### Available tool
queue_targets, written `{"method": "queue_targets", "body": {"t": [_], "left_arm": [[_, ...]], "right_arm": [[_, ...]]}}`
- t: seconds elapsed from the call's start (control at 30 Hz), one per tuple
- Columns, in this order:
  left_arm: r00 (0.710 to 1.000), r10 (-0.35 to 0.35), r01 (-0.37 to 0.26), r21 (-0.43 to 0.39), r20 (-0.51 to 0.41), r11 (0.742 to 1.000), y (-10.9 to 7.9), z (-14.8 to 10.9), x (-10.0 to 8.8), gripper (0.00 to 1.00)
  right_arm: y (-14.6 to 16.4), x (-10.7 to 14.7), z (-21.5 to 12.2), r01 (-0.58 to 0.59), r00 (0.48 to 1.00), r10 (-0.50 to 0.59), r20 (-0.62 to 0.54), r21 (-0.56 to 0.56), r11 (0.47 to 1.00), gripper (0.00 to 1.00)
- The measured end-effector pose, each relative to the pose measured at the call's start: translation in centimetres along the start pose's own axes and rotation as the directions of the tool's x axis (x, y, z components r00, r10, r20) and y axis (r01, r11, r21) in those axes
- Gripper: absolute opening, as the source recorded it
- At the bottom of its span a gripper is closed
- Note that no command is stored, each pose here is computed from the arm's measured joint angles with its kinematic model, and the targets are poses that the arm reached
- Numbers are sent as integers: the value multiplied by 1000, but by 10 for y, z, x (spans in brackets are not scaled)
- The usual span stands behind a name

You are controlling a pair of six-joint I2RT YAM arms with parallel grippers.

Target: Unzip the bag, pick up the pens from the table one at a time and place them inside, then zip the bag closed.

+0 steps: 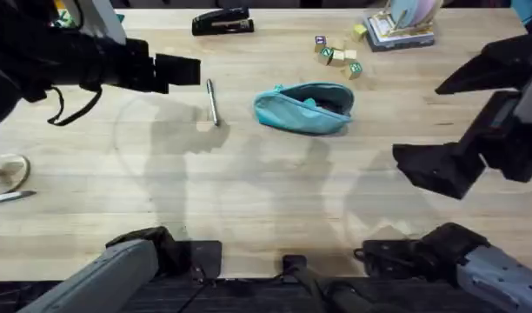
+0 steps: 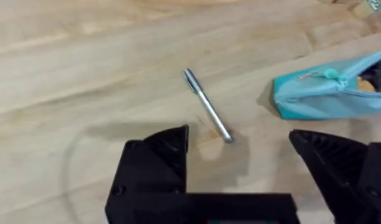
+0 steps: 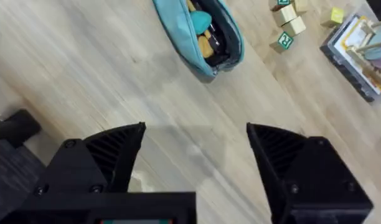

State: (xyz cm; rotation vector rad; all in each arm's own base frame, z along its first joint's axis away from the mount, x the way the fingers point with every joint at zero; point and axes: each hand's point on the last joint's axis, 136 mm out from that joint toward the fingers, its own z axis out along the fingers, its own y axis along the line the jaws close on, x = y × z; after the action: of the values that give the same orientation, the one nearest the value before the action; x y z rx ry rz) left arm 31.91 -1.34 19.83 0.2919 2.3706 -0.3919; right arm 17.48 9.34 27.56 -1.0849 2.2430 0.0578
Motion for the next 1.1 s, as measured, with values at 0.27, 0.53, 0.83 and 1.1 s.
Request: {"method": "queue_targets", "body": {"t": [0.27,0.53,0.83,1.1], "left_arm": [[999,-35,35,23,16,999,-4,0,-4,993],[981,-193,191,-84,-12,978,0,18,-5,996],[962,-265,237,-292,-59,927,-9,43,8,995],[926,-363,301,-375,-105,877,5,84,25,995]], "right_arm": [[-1,-1,14,-6,999,5,-52,-23,1000,998],[-3,-5,29,-9,996,5,-90,-40,999,998],[-7,-11,30,-10,998,9,-65,-26,1000,998],[-7,-11,30,-20,998,19,-65,-25,999,998]]}}
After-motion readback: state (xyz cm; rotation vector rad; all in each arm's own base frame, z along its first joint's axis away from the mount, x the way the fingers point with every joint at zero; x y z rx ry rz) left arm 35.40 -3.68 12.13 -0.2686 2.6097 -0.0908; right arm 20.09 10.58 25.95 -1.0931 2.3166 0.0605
